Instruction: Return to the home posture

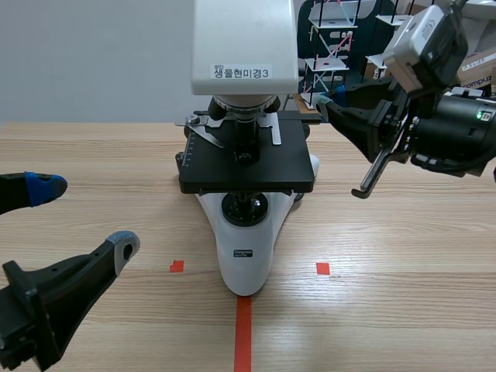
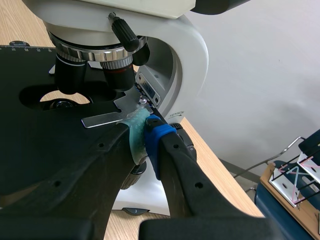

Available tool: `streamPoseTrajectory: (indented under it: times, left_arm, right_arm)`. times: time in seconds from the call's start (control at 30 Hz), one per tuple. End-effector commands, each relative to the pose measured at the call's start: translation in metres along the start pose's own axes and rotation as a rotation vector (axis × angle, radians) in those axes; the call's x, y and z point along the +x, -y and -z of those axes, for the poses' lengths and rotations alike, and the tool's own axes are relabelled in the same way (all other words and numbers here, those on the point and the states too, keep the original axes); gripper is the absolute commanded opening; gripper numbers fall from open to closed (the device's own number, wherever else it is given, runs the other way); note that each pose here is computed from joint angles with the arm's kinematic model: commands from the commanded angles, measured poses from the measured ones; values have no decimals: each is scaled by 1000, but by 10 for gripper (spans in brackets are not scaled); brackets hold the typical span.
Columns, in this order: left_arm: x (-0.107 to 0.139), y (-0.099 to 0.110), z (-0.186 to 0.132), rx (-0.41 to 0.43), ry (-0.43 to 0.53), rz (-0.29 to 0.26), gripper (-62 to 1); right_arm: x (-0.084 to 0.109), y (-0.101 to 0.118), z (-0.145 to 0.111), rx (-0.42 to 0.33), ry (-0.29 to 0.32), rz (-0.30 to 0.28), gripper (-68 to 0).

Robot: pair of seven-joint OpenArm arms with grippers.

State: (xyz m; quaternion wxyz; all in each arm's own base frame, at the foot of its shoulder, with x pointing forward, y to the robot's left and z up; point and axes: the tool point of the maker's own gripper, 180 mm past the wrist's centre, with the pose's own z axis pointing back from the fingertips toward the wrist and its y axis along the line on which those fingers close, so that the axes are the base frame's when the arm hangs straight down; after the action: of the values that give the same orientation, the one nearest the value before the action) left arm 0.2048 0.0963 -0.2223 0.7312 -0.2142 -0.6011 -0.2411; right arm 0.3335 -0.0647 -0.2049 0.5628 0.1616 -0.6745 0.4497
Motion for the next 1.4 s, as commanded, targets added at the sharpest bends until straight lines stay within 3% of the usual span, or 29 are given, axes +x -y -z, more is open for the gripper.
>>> streamPoseTrajectory:
  times: [0.0,0.7,0.8,0.97,1.07,1.2,1.37]
  left_arm:
    - [5,1,0,0,24,-6,14]
    - [5,1,0,0,25,-7,14]
    - [5,1,0,0,25,-7,14]
    - [5,1,0,0,25,-7,14]
    - [5,1,0,0,25,-7,14]
    - [5,1,0,0,25,-7,14]
    - [5,1,0,0,25,-7,14]
  right_arm:
    - [10,11,-1,-20,31,-20,-675]
    - [8,9,-2,-20,26,-14,-674]
    - [5,12,-4,-65,21,-15,-644]
    - [-6,8,-26,-197,-11,-19,-527]
    - [2,-1,-47,-259,20,-21,-454]
    - [12,-28,-72,-261,31,22,-370]
    - [13,-53,-101,-309,-3,116,-145]
